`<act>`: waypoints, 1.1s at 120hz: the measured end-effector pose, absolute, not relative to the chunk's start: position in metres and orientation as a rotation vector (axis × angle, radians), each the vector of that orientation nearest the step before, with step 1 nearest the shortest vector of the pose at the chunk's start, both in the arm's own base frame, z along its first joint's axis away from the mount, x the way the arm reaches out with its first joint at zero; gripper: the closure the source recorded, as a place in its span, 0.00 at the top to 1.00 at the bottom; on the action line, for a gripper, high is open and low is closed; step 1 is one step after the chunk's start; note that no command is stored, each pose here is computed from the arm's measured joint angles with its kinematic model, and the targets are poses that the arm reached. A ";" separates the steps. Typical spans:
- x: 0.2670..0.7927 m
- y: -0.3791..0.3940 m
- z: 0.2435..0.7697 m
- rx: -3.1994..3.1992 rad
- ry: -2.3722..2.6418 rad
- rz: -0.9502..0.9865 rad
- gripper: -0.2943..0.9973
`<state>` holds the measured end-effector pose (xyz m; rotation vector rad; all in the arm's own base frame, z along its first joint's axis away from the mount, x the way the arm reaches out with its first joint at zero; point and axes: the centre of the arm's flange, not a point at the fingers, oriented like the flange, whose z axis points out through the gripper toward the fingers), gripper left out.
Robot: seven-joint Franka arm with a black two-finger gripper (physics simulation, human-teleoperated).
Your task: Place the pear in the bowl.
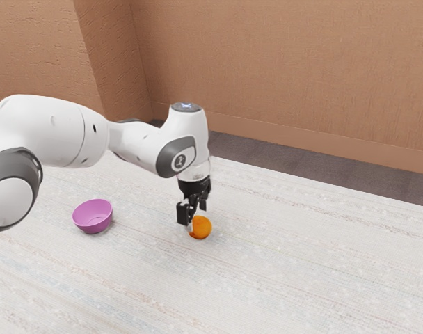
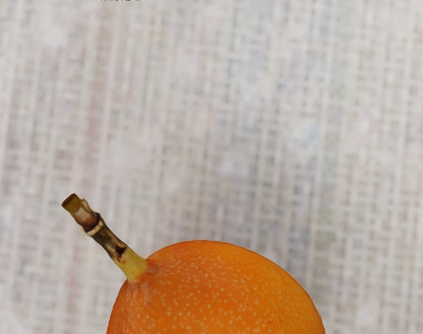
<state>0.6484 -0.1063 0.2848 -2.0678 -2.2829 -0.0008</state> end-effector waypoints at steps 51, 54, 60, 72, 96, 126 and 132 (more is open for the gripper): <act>0.650 -0.103 0.261 -1.881 -2.425 -0.001 0.76; 0.650 -0.103 0.260 -1.873 -2.430 -0.001 0.76; 0.650 -0.103 0.256 -1.860 -2.439 -0.001 0.75; 0.651 -0.105 0.252 -1.839 -2.457 -0.003 0.73; 0.651 -0.106 0.250 -1.805 -2.487 -0.006 0.62; 0.650 -0.109 0.254 -1.777 -2.510 -0.005 0.55; 0.650 -0.110 0.259 -1.777 -2.516 -0.008 0.54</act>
